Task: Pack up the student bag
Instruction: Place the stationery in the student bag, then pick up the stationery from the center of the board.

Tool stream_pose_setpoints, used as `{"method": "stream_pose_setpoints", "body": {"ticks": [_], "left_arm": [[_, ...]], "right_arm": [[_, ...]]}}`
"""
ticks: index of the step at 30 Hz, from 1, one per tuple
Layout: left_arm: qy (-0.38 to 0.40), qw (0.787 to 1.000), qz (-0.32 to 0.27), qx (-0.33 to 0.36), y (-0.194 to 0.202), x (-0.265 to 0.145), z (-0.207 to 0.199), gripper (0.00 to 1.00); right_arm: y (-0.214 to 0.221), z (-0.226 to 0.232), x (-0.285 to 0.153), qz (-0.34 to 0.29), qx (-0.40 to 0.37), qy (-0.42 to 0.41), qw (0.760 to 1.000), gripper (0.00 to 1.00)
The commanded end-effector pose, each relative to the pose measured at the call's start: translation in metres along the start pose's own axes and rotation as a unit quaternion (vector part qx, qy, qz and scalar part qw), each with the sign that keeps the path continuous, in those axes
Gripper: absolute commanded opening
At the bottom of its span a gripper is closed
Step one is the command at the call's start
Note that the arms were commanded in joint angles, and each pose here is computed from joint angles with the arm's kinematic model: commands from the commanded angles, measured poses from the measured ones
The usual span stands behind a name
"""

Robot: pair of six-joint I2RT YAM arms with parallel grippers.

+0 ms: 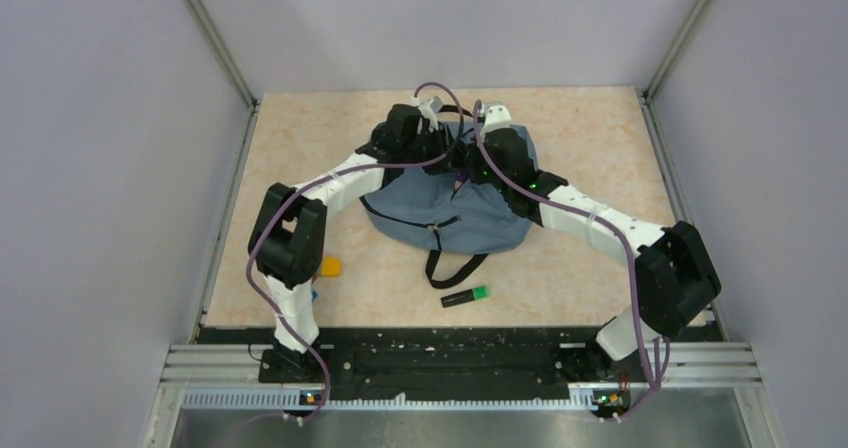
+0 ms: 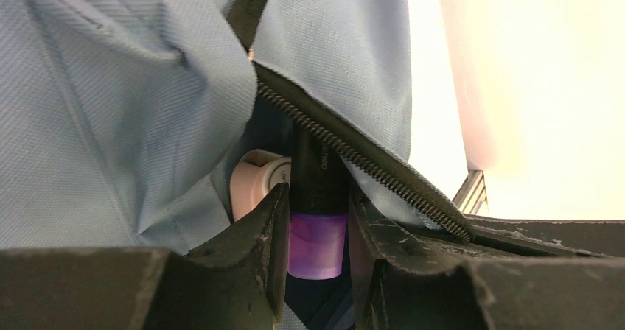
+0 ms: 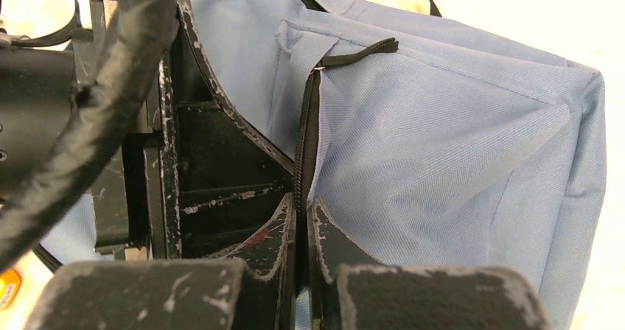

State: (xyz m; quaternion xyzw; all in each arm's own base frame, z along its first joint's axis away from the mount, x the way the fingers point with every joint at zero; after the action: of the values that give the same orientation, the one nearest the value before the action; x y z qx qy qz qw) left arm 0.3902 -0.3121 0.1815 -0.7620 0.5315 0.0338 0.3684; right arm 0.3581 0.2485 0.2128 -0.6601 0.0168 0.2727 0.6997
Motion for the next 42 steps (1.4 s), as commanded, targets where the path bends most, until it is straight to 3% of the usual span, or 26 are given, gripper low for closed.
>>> {"method": "stream_pose_setpoints", "body": {"ticks": [1, 8, 19, 34, 39, 42], "left_arm": [[0.048, 0.998, -0.031, 0.000, -0.005, 0.009, -0.022, 0.24], [0.040, 0.999, -0.028, -0.007, 0.014, 0.016, -0.020, 0.31], [-0.016, 0.999, -0.043, 0.029, 0.014, 0.002, -0.008, 0.62], [-0.103, 0.974, -0.170, 0.105, 0.001, -0.069, -0.002, 0.65], [-0.191, 0.958, -0.181, 0.115, 0.020, -0.105, 0.024, 0.71], [-0.253, 0.949, -0.154, 0.108, 0.042, -0.128, 0.054, 0.74]], "right_arm": [[-0.042, 0.007, -0.012, -0.072, 0.027, -0.019, 0.997, 0.00], [-0.040, 0.006, -0.012, -0.071, 0.028, -0.017, 0.997, 0.00], [-0.041, 0.005, -0.013, -0.072, 0.027, -0.014, 0.997, 0.00], [-0.041, 0.003, -0.015, -0.073, 0.026, -0.009, 0.997, 0.00], [-0.040, 0.002, -0.016, -0.074, 0.025, -0.008, 0.997, 0.00], [-0.040, 0.002, -0.016, -0.075, 0.026, -0.009, 0.997, 0.00]]}}
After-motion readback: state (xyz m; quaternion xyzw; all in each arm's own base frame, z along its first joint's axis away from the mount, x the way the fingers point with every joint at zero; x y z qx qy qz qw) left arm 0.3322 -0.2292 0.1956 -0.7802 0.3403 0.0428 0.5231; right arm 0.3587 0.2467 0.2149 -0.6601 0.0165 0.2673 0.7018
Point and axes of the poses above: each gripper's point midway between its finger pads, its own x axis out along the fingers, its own z axis along the line the jaws close on, y = z × x, the point moved 4 cm from there along -x, back along the fingers
